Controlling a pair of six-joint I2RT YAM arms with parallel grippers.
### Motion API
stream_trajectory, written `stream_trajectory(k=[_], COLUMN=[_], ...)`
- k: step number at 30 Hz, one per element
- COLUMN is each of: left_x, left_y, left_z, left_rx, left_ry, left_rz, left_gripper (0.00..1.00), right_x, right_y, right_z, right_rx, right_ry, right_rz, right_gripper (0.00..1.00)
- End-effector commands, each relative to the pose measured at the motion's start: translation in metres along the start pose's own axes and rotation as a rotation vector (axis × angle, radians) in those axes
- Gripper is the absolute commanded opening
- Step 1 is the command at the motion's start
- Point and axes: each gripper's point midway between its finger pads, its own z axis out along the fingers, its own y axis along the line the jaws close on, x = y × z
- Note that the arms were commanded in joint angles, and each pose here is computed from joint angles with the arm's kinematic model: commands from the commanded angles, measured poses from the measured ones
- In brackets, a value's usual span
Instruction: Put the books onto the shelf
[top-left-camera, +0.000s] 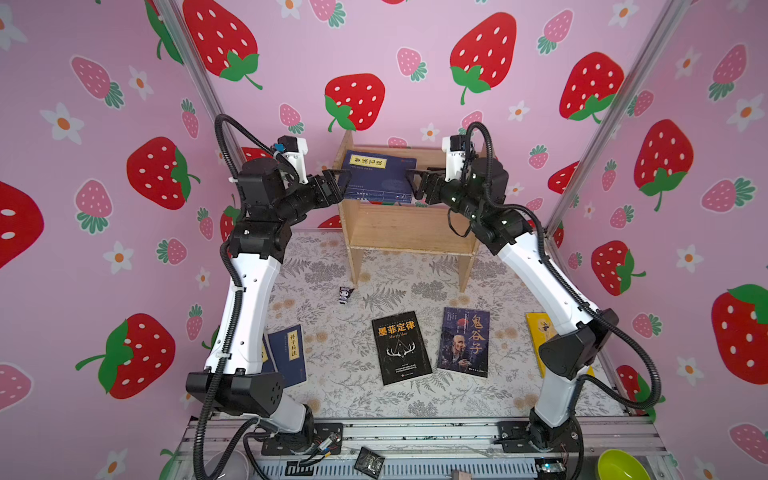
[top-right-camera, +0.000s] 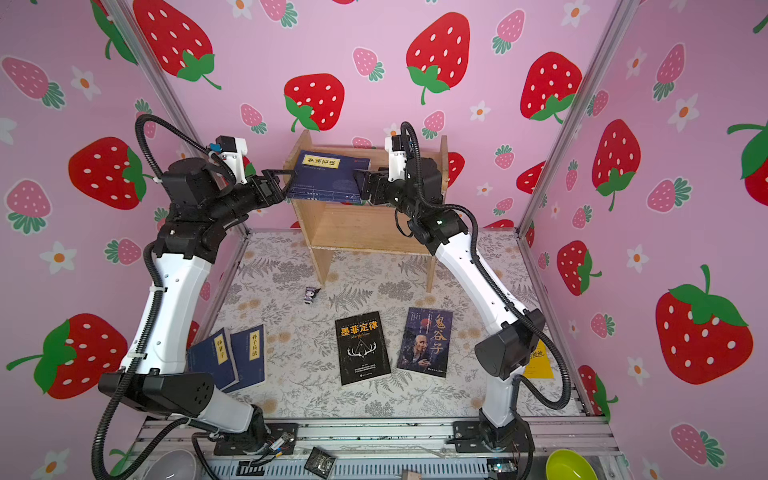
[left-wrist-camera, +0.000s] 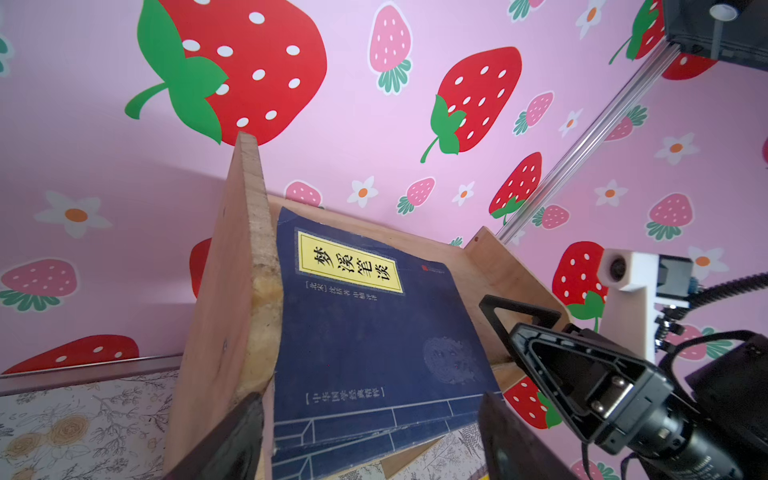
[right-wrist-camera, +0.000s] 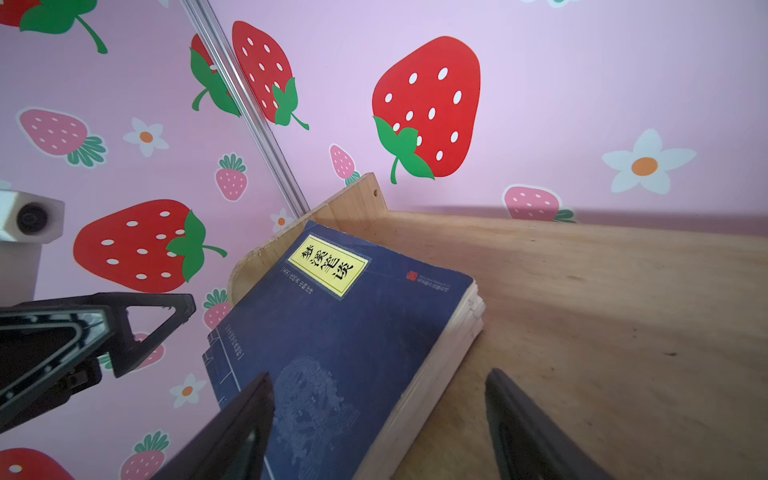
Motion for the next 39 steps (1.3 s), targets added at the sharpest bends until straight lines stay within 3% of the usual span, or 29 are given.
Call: stream_trajectory(k=[1,10,29,39], left_x=[-0.003,0.0,-0.003,-0.004], left_y=[-0.008,0.005,-0.014,-0.026], left_z=[-0.002,-0.003,0.022,0.024], left_rx=[0.031,-0.043,0.142,0.154], left_ry=[0.013,0.028,0.051,0.06], left_rz=[-0.02,-0.044,-0.159,-0.142], left_gripper=[0.82,0.88,0.89,0.89], right_x=[0.002,0.011,0.02,0.022], right_y=[0.005,0.012,0.016,0.019], right_z=[-0.004,-0.005,0.001,0.006], right_rx=[0.01,0.062,0.064,0.039], right_ry=[0.006,0.023,0.014,0.013], right_rz=[0.024,0.006,0.066,0.074], right_gripper=[0.81,0.82,0.84,0.84])
